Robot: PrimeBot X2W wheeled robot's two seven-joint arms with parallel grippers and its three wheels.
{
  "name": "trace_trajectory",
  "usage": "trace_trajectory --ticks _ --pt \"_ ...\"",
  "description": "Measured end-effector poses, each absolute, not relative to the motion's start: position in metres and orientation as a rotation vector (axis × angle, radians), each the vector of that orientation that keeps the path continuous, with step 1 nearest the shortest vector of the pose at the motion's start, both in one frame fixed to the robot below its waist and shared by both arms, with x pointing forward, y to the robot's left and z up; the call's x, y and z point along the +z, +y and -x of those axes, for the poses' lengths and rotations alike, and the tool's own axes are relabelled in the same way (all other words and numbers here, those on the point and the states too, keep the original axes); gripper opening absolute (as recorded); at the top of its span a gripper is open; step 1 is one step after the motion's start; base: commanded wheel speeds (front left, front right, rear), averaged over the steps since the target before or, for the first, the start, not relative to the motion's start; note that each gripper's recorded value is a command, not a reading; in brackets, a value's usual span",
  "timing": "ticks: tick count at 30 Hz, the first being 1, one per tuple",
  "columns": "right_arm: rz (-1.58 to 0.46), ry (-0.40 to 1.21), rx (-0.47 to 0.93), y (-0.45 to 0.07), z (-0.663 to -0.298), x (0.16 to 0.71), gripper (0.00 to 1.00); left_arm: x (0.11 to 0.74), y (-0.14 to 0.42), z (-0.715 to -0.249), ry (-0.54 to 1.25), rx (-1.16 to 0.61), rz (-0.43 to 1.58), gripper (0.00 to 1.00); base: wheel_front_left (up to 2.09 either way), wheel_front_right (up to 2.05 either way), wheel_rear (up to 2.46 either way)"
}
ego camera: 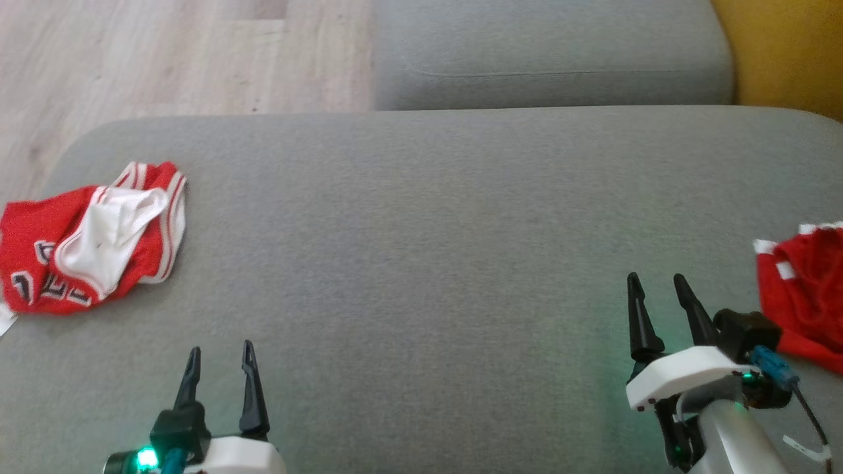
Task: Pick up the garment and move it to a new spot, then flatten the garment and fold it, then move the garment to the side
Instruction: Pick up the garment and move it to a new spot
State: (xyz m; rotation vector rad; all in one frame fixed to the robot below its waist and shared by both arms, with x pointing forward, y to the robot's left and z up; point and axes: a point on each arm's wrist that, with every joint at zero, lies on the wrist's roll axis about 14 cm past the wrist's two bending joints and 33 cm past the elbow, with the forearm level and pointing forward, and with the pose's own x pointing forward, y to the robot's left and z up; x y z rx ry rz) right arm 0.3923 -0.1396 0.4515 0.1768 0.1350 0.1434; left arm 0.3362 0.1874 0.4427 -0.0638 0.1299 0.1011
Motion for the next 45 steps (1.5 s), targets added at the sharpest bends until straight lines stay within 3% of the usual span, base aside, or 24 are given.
trace_trajectory --ticks 11,20,28,33,38,45 --pt "-0.165 0.182 0.352 -0.065 -0.407 0.442 1.0 0.43 0.236 -0.298 0.166 0.282 0.075 1.0 0.0 0.0 0.0" --pt "-0.156 0.246 0.642 0.037 -0.398 0.429 1.0 0.42 0.315 -0.221 0.194 0.615 0.104 1.0 0.0 0.0 0.0" --pt "-0.154 0.279 0.717 0.063 -0.398 0.417 1.0 0.415 0.336 -0.198 0.223 0.702 0.121 1.0 0.0 0.0 0.0" --pt "-0.144 0.277 0.71 0.061 -0.409 0.412 1.0 0.432 0.356 -0.22 0.167 0.707 0.109 1.0 0.0 0.0 0.0" --pt "-0.14 0.269 0.698 0.057 -0.424 0.405 1.0 0.471 0.371 -0.283 0.06 0.626 0.052 1.0 0.0 0.0 0.0" --pt "-0.15 0.243 0.663 0.046 -0.449 0.398 1.0 0.488 0.385 -0.369 0.056 0.481 -0.047 1.0 0.0 0.0 0.0"
